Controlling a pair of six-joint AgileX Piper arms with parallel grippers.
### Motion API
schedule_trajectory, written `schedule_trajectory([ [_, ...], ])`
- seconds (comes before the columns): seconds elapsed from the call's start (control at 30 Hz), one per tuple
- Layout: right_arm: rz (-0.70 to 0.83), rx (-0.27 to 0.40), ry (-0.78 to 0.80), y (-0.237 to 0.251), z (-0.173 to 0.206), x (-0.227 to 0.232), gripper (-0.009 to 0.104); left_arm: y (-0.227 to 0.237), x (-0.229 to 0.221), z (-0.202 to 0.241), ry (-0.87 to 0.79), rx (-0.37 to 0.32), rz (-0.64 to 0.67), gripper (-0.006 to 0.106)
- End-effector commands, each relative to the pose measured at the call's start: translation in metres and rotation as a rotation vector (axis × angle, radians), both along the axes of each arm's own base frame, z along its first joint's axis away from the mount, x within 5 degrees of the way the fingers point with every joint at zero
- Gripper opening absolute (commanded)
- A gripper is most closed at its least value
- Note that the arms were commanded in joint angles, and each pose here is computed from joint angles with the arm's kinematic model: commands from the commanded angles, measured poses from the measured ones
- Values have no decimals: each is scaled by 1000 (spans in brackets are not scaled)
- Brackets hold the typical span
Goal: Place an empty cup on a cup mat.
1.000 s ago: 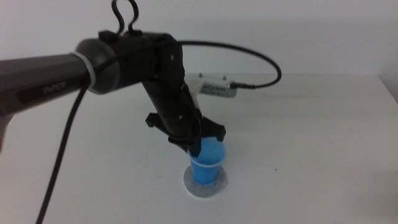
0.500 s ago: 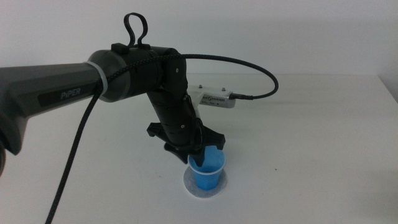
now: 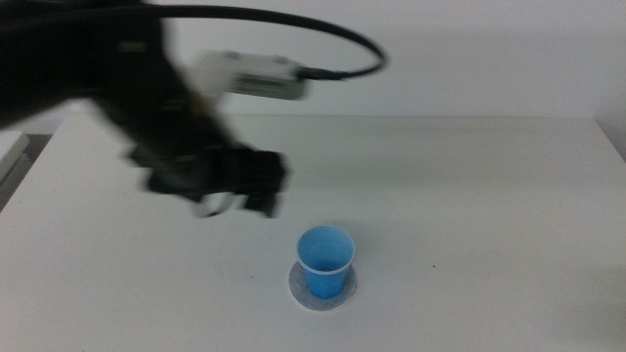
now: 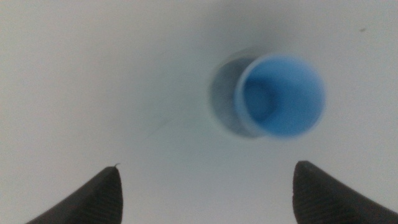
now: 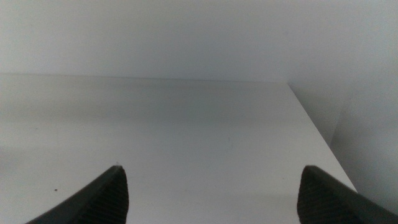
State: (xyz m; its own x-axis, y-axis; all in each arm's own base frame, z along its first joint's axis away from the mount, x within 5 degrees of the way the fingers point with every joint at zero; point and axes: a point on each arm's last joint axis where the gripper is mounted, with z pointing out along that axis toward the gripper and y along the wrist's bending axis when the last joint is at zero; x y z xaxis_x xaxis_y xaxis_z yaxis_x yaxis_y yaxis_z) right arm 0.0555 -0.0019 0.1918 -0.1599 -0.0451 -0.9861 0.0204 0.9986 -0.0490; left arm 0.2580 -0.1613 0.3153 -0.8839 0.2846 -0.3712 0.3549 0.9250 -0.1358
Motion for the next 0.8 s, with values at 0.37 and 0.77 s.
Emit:
schedule_trajectory([
  [0.37, 2, -10, -8, 0, 0, 0, 93, 107, -112, -4, -313, 89, 202, 94],
  [0.77, 2, -10, -8, 0, 0, 0, 93, 155, -172, -79, -1135, -157, 355, 94],
])
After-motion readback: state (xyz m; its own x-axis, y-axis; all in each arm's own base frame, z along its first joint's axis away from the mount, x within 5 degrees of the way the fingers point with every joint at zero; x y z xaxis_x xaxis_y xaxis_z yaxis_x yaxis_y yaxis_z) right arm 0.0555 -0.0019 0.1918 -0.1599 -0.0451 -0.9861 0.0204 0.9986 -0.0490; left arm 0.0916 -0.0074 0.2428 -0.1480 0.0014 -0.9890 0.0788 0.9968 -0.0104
